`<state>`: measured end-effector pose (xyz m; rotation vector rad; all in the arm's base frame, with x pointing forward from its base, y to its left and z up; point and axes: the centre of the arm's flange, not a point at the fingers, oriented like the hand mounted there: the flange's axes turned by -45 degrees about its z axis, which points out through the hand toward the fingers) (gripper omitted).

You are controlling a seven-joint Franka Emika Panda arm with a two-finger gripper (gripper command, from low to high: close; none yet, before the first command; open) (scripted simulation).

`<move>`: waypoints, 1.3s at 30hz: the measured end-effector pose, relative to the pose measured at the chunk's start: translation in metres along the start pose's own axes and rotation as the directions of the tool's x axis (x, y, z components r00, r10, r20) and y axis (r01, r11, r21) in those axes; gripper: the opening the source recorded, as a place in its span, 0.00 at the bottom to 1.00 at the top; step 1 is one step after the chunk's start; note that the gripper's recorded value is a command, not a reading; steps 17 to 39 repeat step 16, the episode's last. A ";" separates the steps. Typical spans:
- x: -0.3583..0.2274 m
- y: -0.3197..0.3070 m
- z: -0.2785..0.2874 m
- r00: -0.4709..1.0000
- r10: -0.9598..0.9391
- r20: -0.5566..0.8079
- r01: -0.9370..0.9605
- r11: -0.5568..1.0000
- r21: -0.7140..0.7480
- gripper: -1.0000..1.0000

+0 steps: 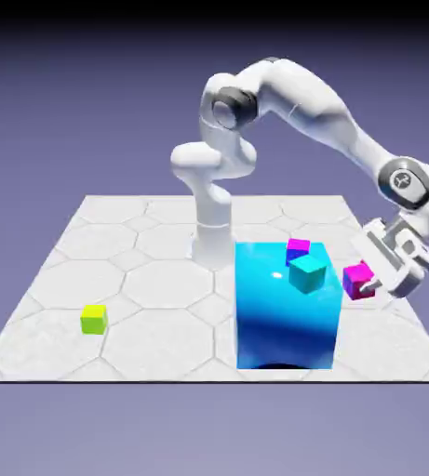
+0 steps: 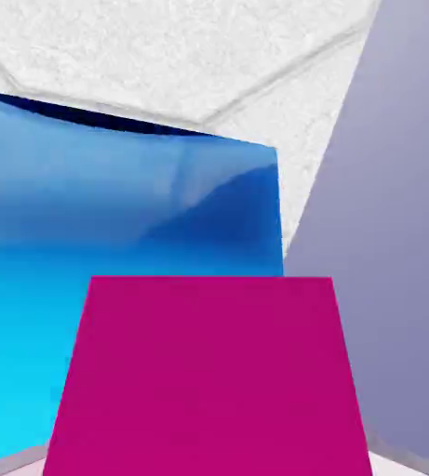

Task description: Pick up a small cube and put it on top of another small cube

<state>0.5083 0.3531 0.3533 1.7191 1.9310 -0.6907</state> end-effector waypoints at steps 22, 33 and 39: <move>-0.081 -0.007 0.038 0.969 0.222 0.108 -0.234 0.966 0.114 1.00; -0.081 -0.007 0.038 0.969 0.222 0.108 -0.234 0.966 0.114 1.00; -0.081 -0.007 0.038 0.969 0.222 0.108 -0.234 0.966 0.114 1.00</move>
